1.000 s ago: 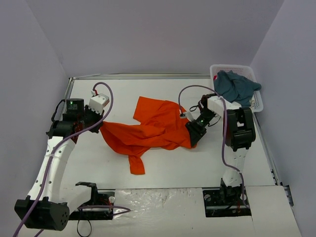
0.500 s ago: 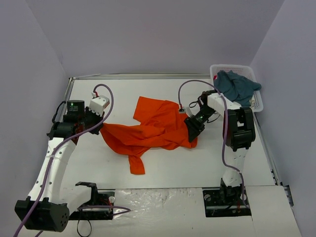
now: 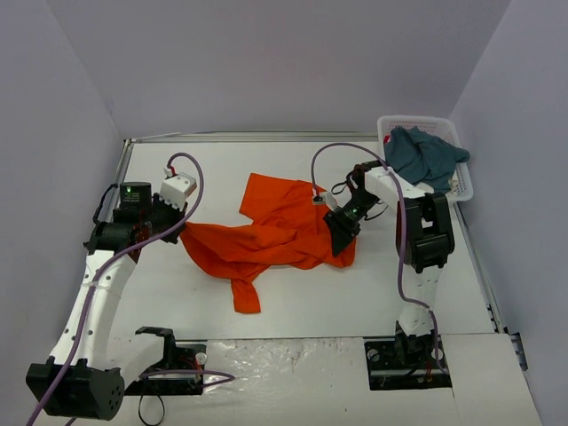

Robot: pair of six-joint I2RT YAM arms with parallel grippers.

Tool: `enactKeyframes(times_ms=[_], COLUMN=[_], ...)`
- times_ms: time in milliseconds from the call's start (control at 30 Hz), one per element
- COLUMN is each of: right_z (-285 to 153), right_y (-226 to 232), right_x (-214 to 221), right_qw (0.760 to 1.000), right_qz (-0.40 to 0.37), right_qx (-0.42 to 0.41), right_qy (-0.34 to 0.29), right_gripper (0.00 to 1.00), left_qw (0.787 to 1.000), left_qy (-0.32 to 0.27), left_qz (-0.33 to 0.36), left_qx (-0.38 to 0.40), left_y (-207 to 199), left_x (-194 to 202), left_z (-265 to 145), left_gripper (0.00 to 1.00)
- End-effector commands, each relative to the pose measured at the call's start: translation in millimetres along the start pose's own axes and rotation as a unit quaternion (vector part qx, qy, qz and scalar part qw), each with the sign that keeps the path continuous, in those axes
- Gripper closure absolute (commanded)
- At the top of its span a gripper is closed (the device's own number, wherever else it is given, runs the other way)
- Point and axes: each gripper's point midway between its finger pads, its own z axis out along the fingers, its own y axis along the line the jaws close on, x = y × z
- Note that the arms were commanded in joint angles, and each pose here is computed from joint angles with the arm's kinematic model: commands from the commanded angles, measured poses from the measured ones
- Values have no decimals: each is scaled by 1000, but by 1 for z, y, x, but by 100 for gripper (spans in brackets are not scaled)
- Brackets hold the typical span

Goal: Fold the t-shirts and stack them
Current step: Flatten out the tshirt

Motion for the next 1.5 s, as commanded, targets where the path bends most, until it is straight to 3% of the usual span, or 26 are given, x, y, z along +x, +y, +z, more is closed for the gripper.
enactKeyframes(times_ms=[0,167,367,467,533,800,1033,1200,1333,1467], right_z=[-2,-1,9,10,9,-12,-91,-159,-242,-298], right_y=[10,-11,-19,-21,-23,-18,-16,-19,-3,24], right_x=[6,8,19,18,16,4,-47,-98,-148,-159], right_qw=[1000,998,997,997,996,994,975,949,906,869], right_qz=[12,34,49,49,47,35,2,-11,-39,-64], right_qx=[-15,43,55,63,68,105,212,288,360,400], right_qy=[8,12,27,25,20,4,-65,-130,-217,-286], right_gripper=[67,70,71,82,99,100,100,100,100,100], left_qw=[1000,1000,1000,1000,1000,1000,1000,999,997,990], left_qy=[-26,-28,-28,-29,-30,-31,-10,-26,-47,-106], left_qz=[-1,-1,-1,-3,-2,-3,-24,-29,-35,-54], left_qx=[-1,-2,-1,-1,-2,-3,-3,-14,-40,-82], left_y=[0,0,0,0,0,2,12,31,56,75], left_x=[-12,-11,-12,-12,-12,-13,-27,-77,-127,-178], left_z=[-6,-7,-7,-7,-8,-7,4,5,6,-20], left_gripper=[98,98,98,98,98,98,98,98,98,98])
